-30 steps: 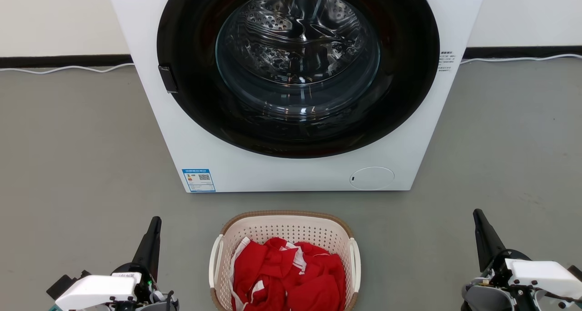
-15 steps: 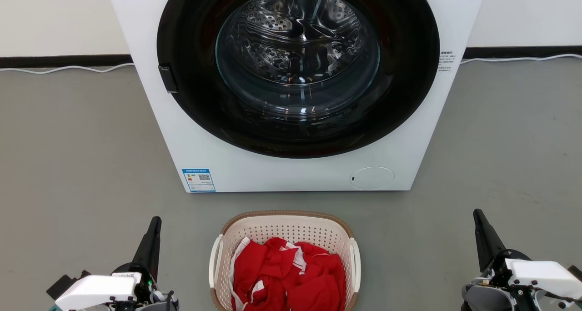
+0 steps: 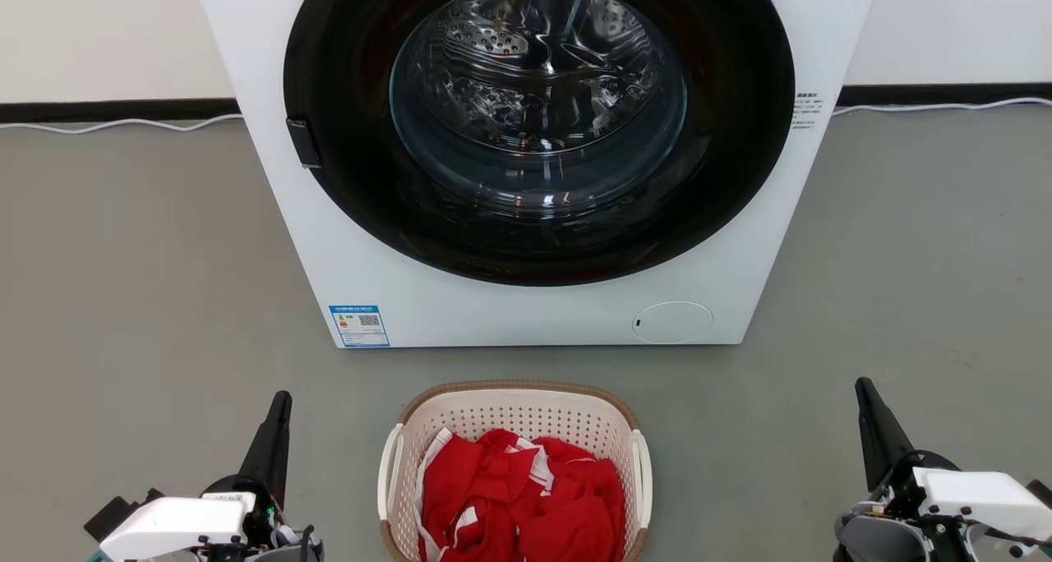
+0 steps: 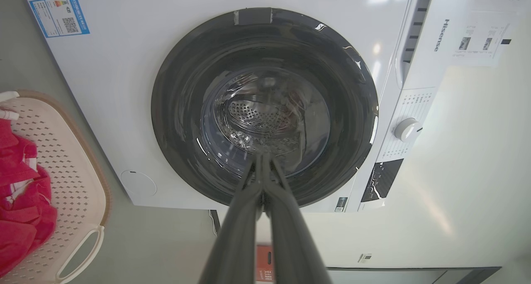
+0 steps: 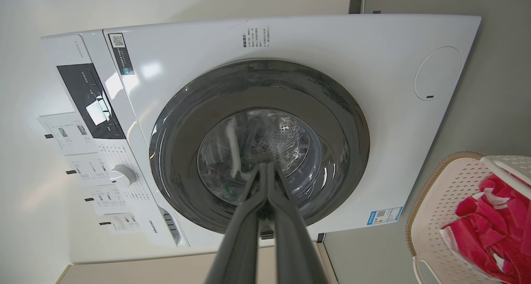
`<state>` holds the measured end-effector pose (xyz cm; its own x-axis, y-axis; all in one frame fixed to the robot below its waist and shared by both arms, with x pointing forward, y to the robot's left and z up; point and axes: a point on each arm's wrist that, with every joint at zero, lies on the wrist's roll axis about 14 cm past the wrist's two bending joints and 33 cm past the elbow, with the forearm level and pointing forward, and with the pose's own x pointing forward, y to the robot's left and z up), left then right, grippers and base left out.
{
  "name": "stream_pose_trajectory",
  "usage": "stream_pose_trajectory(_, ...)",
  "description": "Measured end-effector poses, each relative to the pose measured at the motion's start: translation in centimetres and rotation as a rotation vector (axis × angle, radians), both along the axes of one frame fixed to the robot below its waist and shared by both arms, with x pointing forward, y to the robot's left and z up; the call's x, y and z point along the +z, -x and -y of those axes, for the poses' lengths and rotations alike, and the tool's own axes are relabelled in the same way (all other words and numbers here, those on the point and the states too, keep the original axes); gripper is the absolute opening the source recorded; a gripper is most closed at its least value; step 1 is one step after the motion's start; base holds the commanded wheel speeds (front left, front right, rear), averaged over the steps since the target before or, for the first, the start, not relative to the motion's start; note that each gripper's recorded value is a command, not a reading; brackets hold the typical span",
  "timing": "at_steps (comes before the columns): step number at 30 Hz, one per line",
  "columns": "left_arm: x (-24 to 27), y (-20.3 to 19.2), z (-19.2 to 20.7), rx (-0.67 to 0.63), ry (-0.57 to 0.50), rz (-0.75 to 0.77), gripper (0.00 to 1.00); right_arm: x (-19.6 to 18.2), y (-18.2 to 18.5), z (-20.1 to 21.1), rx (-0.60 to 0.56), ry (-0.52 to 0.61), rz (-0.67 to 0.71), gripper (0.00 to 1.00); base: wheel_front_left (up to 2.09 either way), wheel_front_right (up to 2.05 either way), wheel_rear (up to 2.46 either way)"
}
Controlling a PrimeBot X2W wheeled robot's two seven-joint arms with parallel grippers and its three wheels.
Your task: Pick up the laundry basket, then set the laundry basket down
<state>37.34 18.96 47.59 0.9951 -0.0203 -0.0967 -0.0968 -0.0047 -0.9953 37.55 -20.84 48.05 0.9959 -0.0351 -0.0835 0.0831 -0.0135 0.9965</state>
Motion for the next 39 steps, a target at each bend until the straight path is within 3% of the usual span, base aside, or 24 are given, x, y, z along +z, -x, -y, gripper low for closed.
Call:
stream_pose_trajectory(29,0.0,0.0,0.0,0.0,0.0,0.0,0.0,0.0,0.0,0.0,0.0,0.0,0.0,0.0,0.0,0.0,0.0)
stream_pose_trajectory(30,-0.1,0.1,0.0,0.0,0.0,-0.004,1.0,-0.1,0.1,0.0,0.0,0.0,-0.004,1.0,0.0,0.0,0.0)
stream_pose_trajectory(36,-4.0,2.4,0.2,0.009,0.017,-0.123,1.0,-4.0,2.3,-0.4,-0.001,-0.019,-0.121,1.0,0.0,0.0,0.0)
stream_pose_trajectory(39,-3.8,2.3,0.3,0.013,0.014,-0.118,1.0,-3.7,2.2,-0.5,0.0,-0.017,-0.114,1.0,0.0,0.0,0.0)
